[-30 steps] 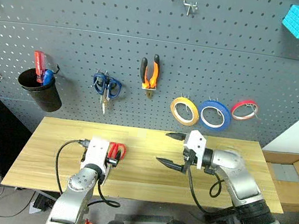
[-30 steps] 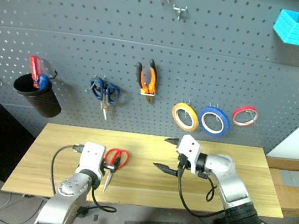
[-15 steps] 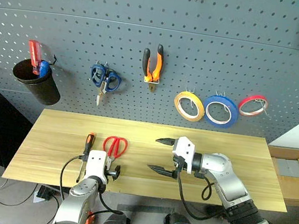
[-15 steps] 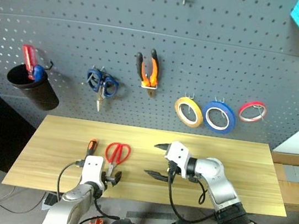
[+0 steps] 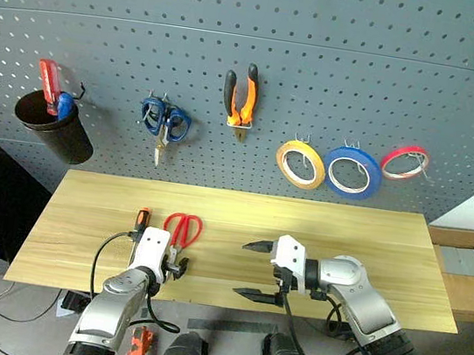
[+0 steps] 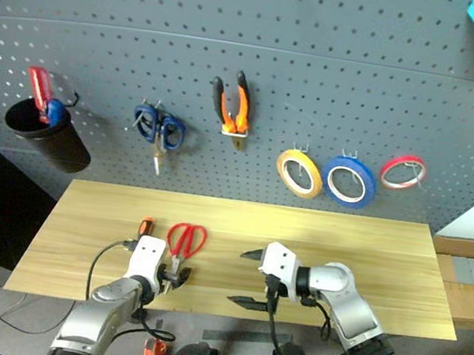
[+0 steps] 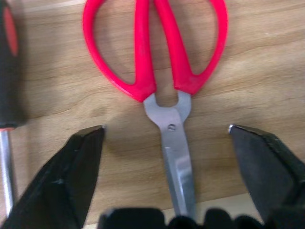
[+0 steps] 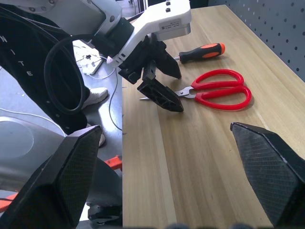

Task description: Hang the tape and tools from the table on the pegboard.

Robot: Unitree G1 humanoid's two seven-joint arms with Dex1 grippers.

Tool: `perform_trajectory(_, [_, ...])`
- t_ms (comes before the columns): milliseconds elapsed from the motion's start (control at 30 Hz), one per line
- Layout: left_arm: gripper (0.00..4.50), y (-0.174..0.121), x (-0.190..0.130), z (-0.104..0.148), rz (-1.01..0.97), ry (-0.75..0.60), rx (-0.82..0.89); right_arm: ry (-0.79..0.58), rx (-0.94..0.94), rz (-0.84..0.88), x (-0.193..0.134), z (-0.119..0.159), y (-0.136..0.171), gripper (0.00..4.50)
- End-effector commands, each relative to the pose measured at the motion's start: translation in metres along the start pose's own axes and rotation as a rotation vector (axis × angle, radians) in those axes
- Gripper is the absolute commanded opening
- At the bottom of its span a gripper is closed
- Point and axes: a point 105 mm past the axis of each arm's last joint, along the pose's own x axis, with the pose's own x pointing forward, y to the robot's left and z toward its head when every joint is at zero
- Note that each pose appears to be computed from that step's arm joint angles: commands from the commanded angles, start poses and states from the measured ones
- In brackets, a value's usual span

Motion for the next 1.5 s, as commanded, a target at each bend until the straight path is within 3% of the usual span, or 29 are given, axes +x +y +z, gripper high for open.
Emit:
perform_trajectory(33, [3.28, -0.003, 0.001, -0.013, -0.014, 0.049, -0.011, -0.046, -0.030, -0.024, -0.001, 0.016, -0.006, 4.50])
perform_trajectory(333, [0.22, -0.002, -0.002, -0.018, 0.010, 0.051, -0.045, -0.042, -0.026, -0.034, -0.004, 0.014, -0.009, 4.50])
perform_trajectory(533, [0.23, 0.005, -0.007, -0.021, 0.032, 0.044, -0.041, -0.049, -0.019, -0.031, -0.005, 0.012, -0.010, 4.50])
perform_trajectory(733, [0.23, -0.010, -0.027, 0.001, -0.035, -0.070, 0.166, -0.116, 0.044, -0.071, -0.011, 0.022, -0.015, 4.50])
perform_trajectory(900, [0.23, -0.025, -0.064, 0.035, -0.064, -0.237, 0.348, -0.264, 0.101, -0.135, -0.026, 0.056, -0.017, 4.50])
perform_trajectory(1133, [0.23, -0.015, -0.097, 0.085, 0.052, -0.451, 0.489, -0.430, 0.197, -0.234, -0.038, 0.101, -0.030, 4.50])
perform_trajectory(1233, [0.23, 0.001, -0.104, 0.102, 0.148, -0.539, 0.567, -0.523, 0.270, -0.267, -0.039, 0.121, -0.039, 4.50])
perform_trajectory(1333, [0.23, 0.016, -0.118, 0.129, 0.259, -0.662, 0.634, -0.543, 0.246, -0.279, -0.035, 0.129, -0.041, 4.50])
perform_trajectory(1500, [0.23, 0.030, -0.122, 0.153, 0.321, -0.745, 0.676, -0.570, 0.229, -0.290, -0.033, 0.140, -0.045, 4.50])
